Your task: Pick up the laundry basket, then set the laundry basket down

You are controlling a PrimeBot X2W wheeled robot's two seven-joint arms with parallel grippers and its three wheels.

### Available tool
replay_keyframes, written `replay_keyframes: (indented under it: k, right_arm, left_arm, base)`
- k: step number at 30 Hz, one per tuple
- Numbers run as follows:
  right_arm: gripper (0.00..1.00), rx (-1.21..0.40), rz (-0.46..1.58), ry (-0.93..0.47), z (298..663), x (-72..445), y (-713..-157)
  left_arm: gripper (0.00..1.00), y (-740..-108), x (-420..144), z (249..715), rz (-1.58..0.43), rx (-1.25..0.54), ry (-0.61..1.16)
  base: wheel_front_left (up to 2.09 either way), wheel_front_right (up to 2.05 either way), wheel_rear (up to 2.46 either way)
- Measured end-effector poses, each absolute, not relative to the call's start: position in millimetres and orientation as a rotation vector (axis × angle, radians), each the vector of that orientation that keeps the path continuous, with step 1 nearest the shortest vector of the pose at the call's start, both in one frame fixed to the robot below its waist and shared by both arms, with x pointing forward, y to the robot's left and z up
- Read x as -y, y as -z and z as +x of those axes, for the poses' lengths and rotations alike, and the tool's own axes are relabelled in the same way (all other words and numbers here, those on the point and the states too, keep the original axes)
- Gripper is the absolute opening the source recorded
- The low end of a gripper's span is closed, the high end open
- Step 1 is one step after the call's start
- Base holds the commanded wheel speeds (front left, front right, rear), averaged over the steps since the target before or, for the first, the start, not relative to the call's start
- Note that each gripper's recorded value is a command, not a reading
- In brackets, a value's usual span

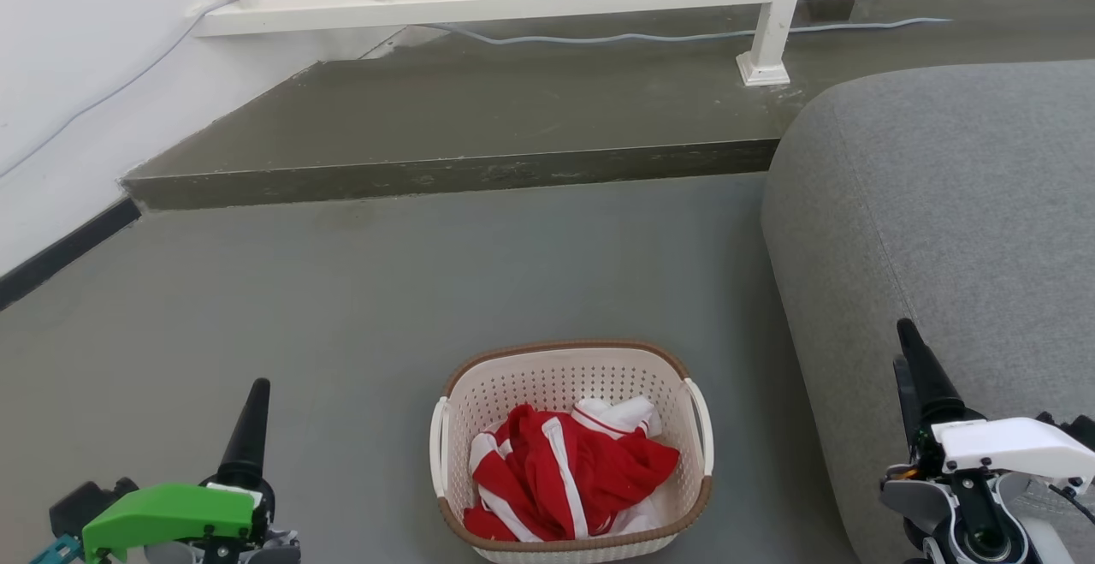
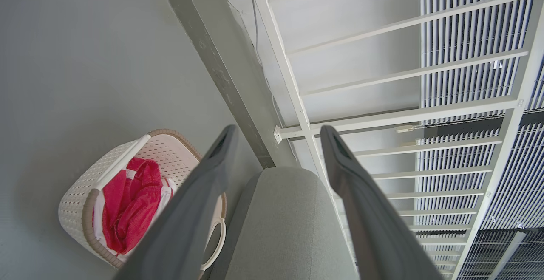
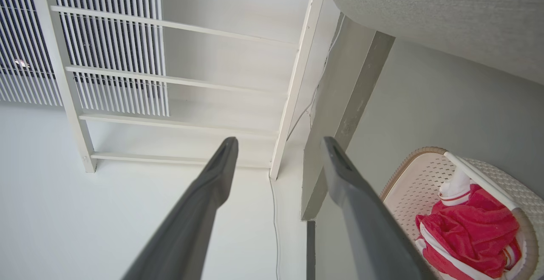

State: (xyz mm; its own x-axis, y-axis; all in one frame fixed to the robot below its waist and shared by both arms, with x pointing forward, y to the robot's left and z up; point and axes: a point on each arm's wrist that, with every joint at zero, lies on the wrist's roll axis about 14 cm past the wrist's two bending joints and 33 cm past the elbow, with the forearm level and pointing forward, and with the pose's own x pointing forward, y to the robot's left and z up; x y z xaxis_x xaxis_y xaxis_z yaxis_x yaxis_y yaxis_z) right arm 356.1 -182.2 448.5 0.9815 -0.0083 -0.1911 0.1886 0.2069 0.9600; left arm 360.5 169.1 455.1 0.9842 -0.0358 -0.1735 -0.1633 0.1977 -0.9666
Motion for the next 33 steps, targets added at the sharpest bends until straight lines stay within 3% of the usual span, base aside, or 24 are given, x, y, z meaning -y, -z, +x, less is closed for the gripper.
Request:
replay_keyframes:
  k: [33]
  right_arm:
    - [1.00, -0.172, 0.837, 0.013, 360.1, 146.8, -463.2]
  left_arm:
    - [1.00, -476.9, -144.5, 363.6, -0.765, -0.145, 0.032]
  base:
    - [0.00, 0.00, 0.00]
